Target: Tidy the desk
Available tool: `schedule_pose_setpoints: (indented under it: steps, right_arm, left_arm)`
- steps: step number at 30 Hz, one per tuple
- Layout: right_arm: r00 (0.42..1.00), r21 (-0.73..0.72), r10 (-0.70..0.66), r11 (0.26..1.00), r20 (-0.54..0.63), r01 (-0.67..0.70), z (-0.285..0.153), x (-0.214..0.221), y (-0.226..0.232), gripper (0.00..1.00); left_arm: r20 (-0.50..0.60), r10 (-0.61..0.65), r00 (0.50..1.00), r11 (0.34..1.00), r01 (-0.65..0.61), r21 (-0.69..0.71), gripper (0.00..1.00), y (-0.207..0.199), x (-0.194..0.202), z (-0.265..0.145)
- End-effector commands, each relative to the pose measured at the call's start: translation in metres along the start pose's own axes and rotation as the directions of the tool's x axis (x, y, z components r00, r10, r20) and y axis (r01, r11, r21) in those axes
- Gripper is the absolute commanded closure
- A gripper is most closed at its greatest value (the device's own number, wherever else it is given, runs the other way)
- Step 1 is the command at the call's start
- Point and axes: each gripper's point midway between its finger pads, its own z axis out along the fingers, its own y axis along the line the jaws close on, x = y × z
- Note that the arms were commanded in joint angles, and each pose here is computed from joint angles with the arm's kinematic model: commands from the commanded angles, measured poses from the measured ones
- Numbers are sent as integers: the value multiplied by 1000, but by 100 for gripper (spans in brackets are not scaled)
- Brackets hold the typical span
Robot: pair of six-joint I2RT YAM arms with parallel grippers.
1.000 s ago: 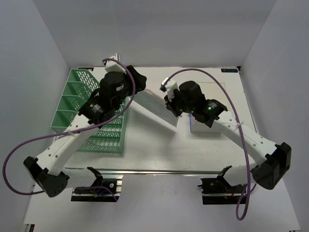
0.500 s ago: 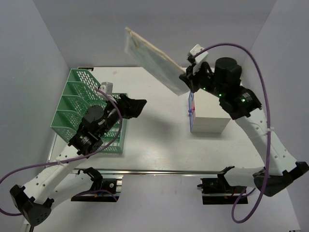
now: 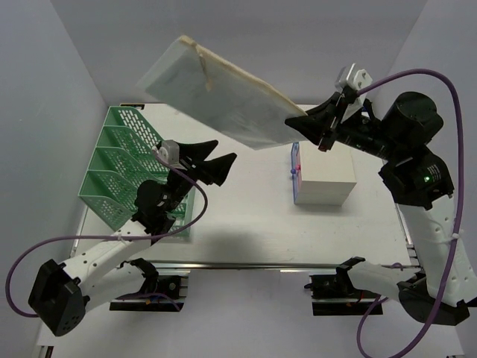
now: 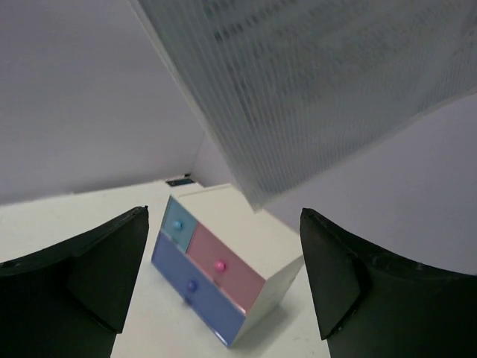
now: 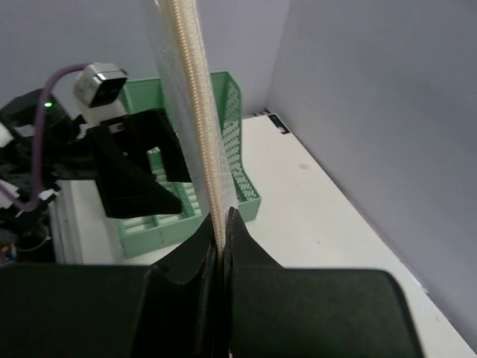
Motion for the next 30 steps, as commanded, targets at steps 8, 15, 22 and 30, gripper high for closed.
schedule_pose_setpoints:
  steps: [8, 15, 22, 30]
  right_arm:
    - [996, -155, -11, 988, 91, 26, -22, -26, 39, 100]
    - [993, -265, 91, 962, 69, -70, -14, -17, 51, 100]
    - [981, -375, 196, 910, 11, -178, -5, 2, 57, 100]
    - [974, -365, 223, 904, -37, -221, 1, 21, 53, 100]
  left_arm:
    - [282, 42, 958, 967, -110, 230, 6, -60, -87, -11]
    - [390, -2, 921, 953, -117, 281, 3, -80, -126, -45]
    - [401, -70, 913, 902, -114, 417, 15, -107, -136, -43]
    - [380, -86, 921, 864, -121, 489, 80, -122, -138, -45]
